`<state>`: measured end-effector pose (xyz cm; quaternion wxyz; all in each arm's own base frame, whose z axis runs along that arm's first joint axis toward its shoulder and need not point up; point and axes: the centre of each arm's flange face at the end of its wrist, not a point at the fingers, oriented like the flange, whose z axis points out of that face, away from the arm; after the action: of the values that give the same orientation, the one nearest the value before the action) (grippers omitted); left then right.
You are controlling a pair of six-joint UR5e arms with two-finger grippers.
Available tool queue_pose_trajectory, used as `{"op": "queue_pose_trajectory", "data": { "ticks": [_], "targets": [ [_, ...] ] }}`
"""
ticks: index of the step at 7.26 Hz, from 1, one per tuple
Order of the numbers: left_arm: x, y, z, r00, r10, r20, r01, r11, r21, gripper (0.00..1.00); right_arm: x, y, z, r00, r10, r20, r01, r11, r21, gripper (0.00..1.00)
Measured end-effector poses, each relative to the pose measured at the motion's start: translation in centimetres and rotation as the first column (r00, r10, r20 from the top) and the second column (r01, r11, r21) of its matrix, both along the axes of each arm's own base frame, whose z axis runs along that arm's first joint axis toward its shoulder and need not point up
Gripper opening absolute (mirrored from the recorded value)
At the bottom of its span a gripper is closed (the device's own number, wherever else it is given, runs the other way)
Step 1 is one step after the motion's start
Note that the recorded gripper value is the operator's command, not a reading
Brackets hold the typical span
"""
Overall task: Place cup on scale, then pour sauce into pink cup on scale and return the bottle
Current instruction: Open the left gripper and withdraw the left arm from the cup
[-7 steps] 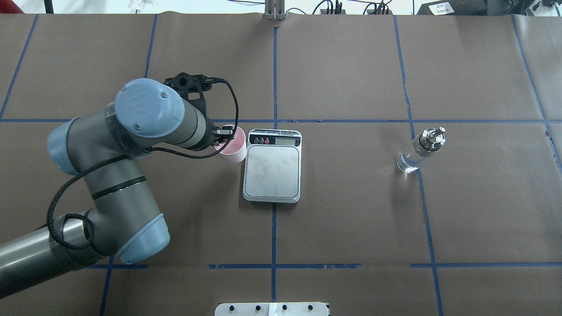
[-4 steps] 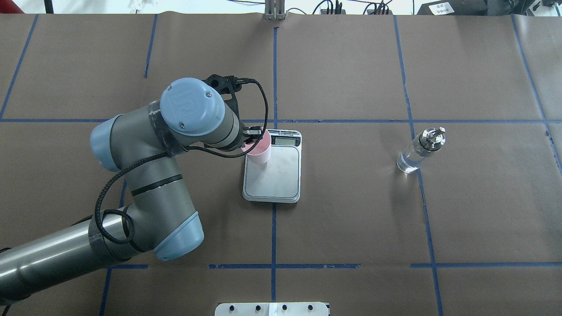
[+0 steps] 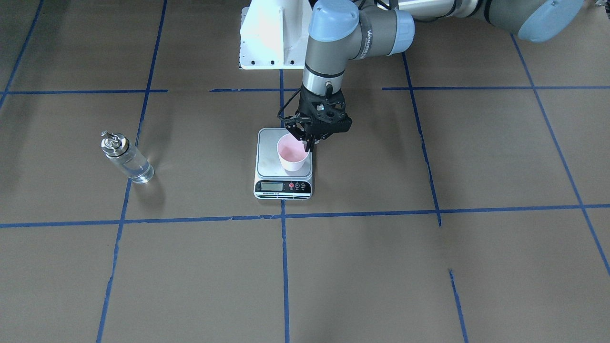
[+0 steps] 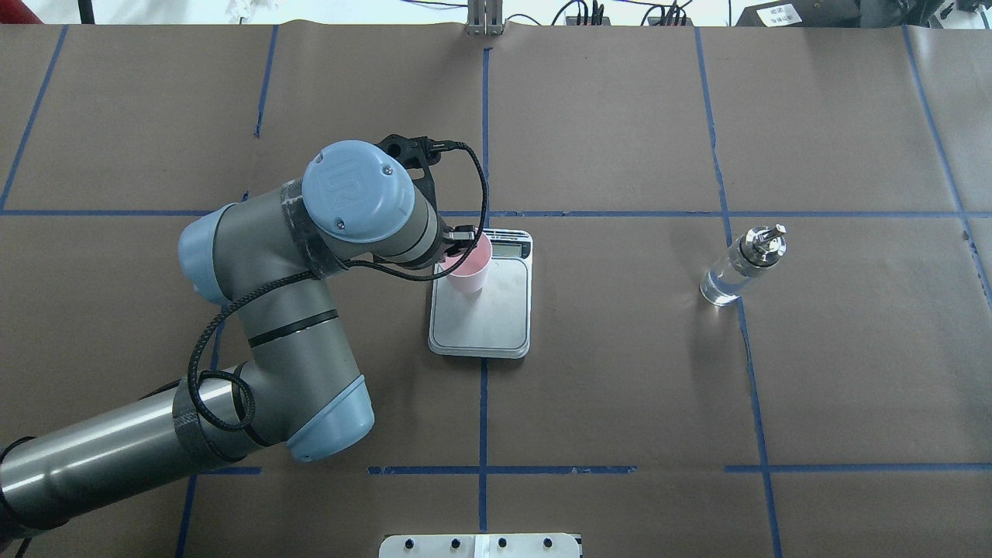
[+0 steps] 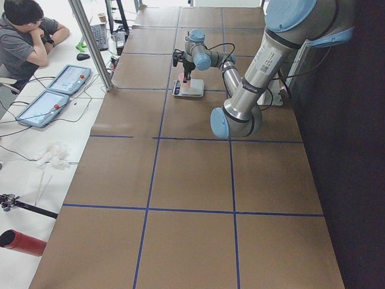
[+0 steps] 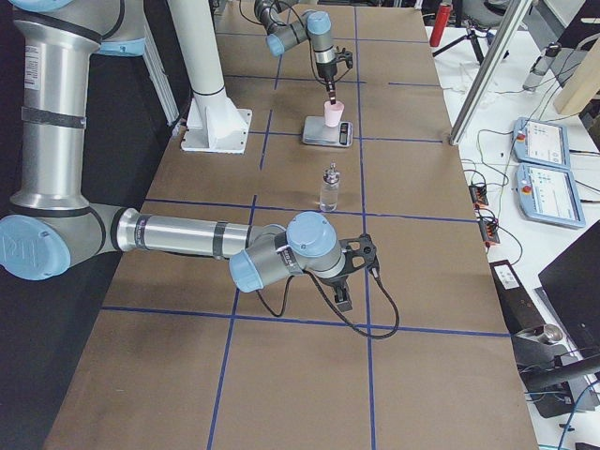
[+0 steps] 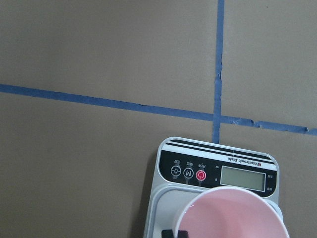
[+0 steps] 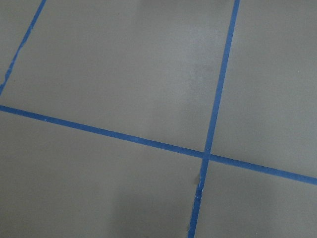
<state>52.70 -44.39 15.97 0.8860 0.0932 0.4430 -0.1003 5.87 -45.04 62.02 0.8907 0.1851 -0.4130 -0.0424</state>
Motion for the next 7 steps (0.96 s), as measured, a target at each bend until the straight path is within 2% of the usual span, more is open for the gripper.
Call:
{"op": "queue_pose_trajectory", "data": {
  "ticks": [1,2,3,5,6,7],
  "targets": [
    [0.1,0.1,-0.1,1.000,0.004,-0.001,-0.004,1.000,0.003,0.62,0.0,0.0,0.0,1.000,0.000,0.000,0.000,1.000,-0.001,1.00],
    [0.0,0.1,-0.1,1.000,0.006,-0.002,-0.006,1.000,0.007,0.84,0.0,0.0,0.1,1.000,0.000,0.000,0.000,1.000,-0.001,1.00],
    [-0.2,0.2,-0.3,1.000,0.013,-0.003,-0.013,1.000,0.018,1.00,0.0,0.0,0.1,1.000,0.001,0.000,-0.001,1.000,-0.003,1.00],
    [-3.0,0.2,-0.9,0.998,0.059,0.014,-0.060,0.992,0.109,1.00,0.0,0.0,0.1,1.000,0.004,0.004,-0.004,1.000,-0.009,1.00],
    [-6.7,-0.4,-0.2,0.993,0.104,0.046,-0.111,0.978,0.176,1.00,0.0,0.0,-0.2,1.000,0.017,0.013,-0.017,1.000,-0.022,1.00],
    [-11.8,-1.3,1.5,0.984,0.159,0.083,-0.175,0.954,0.244,1.00,-0.1,-0.1,-0.8,0.999,0.035,0.024,-0.034,0.999,-0.035,1.00]
  ]
}}
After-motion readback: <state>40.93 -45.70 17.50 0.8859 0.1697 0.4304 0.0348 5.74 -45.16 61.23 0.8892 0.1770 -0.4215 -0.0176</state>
